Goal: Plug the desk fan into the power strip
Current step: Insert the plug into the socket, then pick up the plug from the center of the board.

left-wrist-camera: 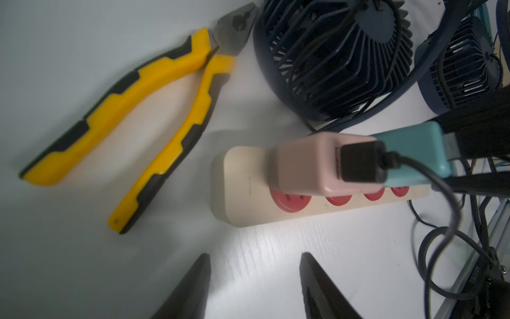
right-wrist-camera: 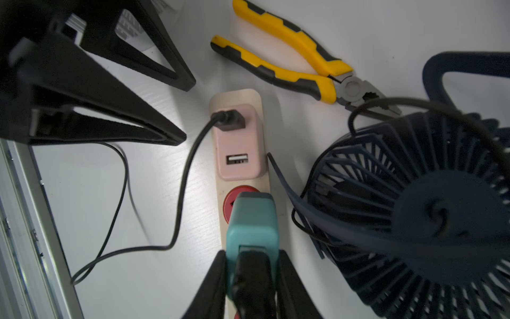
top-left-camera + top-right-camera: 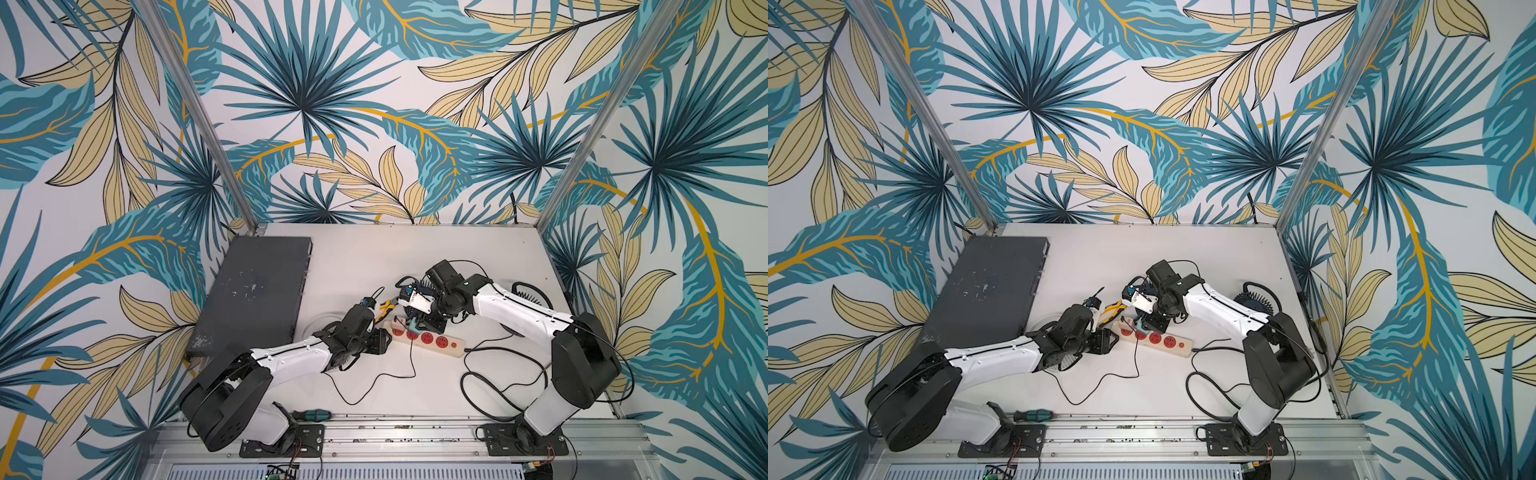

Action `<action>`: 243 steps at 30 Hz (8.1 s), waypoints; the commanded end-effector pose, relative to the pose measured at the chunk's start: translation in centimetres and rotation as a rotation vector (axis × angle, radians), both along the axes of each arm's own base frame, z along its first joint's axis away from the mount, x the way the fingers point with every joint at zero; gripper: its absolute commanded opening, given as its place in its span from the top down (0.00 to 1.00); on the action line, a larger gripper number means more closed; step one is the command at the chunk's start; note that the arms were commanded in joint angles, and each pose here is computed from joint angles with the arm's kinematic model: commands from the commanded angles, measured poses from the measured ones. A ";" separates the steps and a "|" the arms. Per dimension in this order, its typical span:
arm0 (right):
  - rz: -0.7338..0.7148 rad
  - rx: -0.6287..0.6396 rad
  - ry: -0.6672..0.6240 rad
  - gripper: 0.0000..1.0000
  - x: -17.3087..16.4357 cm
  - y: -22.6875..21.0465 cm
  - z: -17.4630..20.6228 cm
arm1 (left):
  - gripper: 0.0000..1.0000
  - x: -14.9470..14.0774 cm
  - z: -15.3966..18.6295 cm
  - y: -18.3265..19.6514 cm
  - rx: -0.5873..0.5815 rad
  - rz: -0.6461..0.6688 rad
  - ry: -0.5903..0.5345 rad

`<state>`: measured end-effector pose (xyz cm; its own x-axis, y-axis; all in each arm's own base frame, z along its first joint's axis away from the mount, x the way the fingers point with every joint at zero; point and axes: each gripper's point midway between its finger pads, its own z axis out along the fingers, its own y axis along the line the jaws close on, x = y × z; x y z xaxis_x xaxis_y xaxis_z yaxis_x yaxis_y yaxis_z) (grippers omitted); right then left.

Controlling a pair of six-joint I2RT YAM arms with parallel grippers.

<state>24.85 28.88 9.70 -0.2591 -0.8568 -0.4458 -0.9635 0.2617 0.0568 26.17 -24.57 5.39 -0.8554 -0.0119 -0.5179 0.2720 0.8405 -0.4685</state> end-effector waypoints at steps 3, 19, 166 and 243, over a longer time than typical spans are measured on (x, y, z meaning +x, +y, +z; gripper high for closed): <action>0.023 -0.045 0.054 1.00 -0.8 -0.3 -1.2 | 0.45 1.2 1.0 -0.6 -0.021 -0.004 -0.038; 0.076 -0.348 0.006 1.00 -1.3 -2.7 -7.2 | 0.45 1.2 0.8 -0.2 -0.015 -0.001 -0.036; 0.027 0.508 -0.789 0.76 -2.7 2.3 15.5 | 0.10 -2.5 22.3 -3.8 -0.368 -0.379 0.039; -0.626 1.226 0.276 0.02 -5.4 -0.2 24.5 | 0.91 -0.4 33.2 0.6 -0.804 -0.026 -0.376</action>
